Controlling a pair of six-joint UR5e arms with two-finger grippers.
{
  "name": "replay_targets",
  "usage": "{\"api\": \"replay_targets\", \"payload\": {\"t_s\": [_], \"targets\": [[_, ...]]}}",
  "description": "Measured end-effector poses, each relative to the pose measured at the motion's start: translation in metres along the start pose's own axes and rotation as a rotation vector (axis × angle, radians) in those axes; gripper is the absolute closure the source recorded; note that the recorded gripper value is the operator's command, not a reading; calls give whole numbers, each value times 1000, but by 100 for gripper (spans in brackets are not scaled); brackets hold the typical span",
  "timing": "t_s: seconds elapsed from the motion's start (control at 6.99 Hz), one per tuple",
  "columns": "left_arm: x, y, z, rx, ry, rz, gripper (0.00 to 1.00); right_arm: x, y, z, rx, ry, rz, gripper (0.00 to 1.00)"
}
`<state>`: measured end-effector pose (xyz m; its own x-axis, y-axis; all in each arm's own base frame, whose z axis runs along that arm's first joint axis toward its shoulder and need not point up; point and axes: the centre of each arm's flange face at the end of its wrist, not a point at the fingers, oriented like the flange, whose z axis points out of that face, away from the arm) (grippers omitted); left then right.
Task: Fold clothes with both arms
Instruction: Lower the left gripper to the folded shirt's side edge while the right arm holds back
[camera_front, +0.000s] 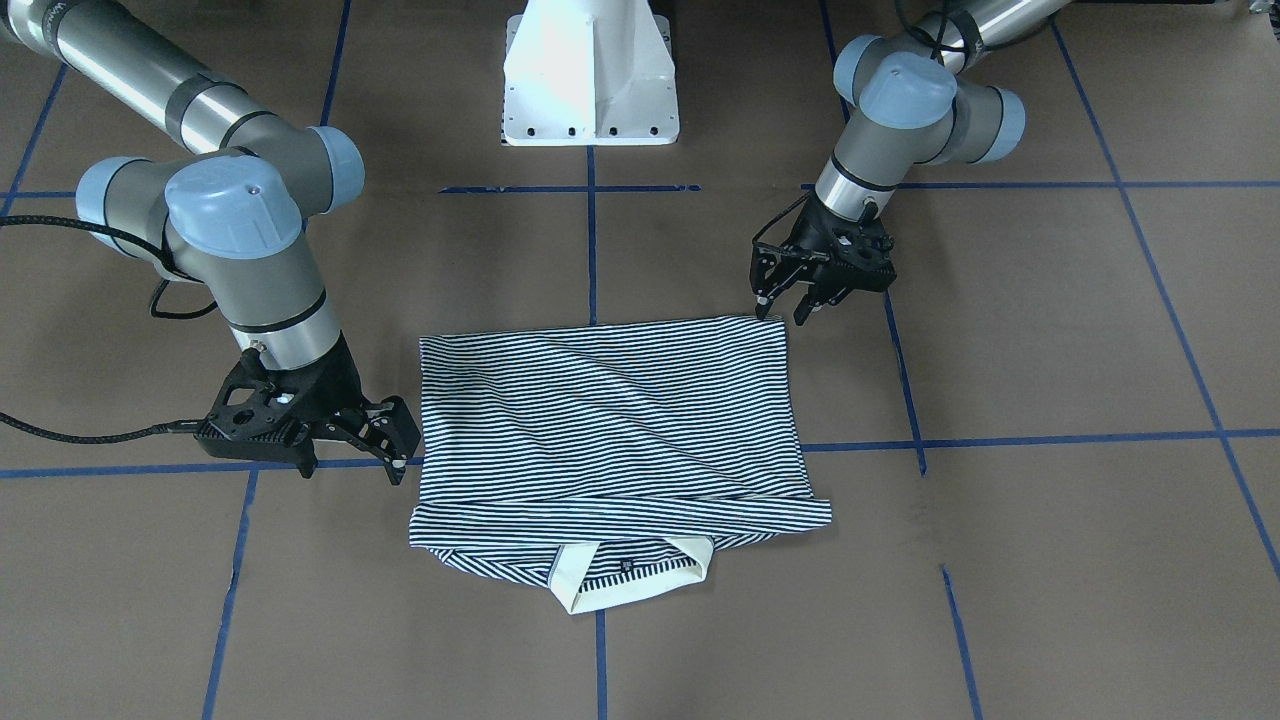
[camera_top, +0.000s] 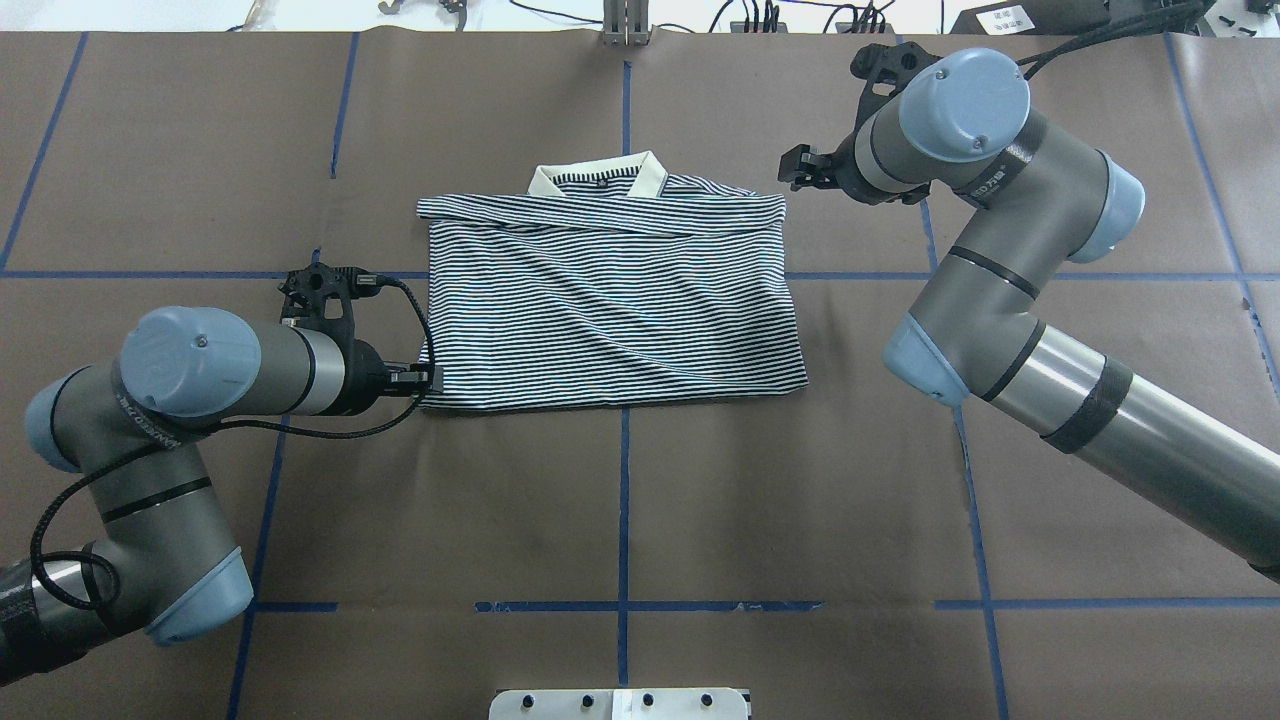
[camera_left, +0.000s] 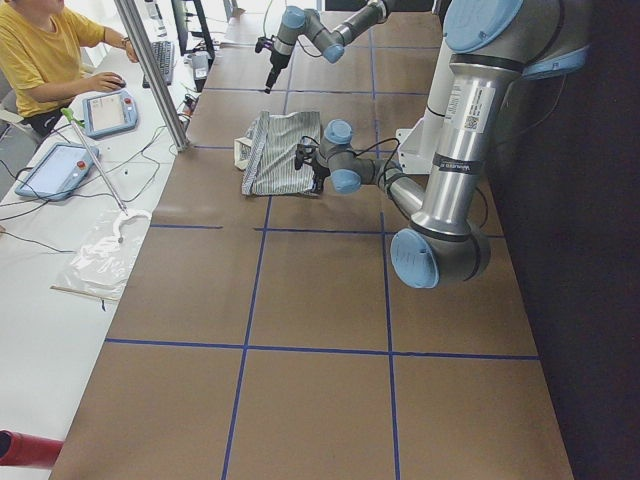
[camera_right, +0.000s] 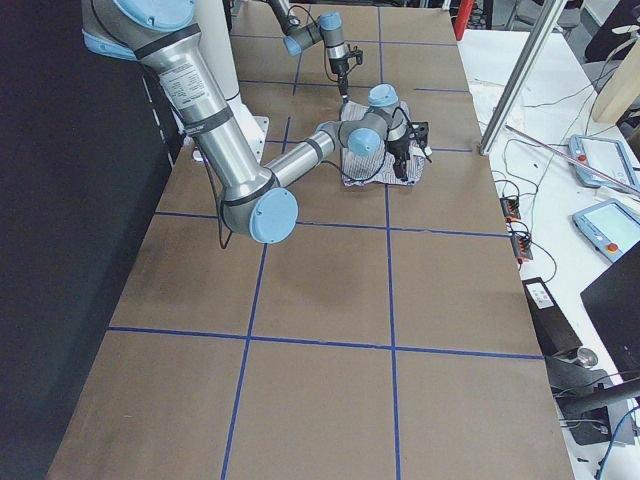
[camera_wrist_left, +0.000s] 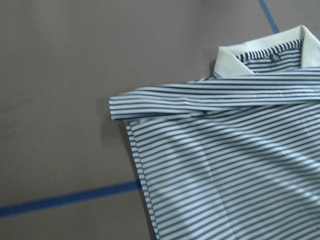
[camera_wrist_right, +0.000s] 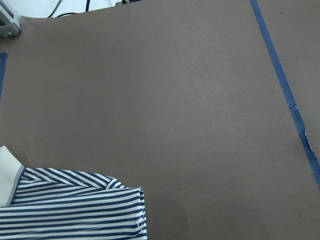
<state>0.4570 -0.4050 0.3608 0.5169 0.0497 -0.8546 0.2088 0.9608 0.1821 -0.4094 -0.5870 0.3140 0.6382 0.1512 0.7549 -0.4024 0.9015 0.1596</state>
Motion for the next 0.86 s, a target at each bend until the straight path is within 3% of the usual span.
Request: {"api": "replay_targets", "payload": {"t_s": [0.57, 0.86], "targets": [[2, 8, 9, -8, -10, -1, 45, 6, 2, 1, 0, 5, 3, 0], [2, 14, 17, -9, -21, 3, 57, 8, 3, 2, -1, 9, 3, 0]]}}
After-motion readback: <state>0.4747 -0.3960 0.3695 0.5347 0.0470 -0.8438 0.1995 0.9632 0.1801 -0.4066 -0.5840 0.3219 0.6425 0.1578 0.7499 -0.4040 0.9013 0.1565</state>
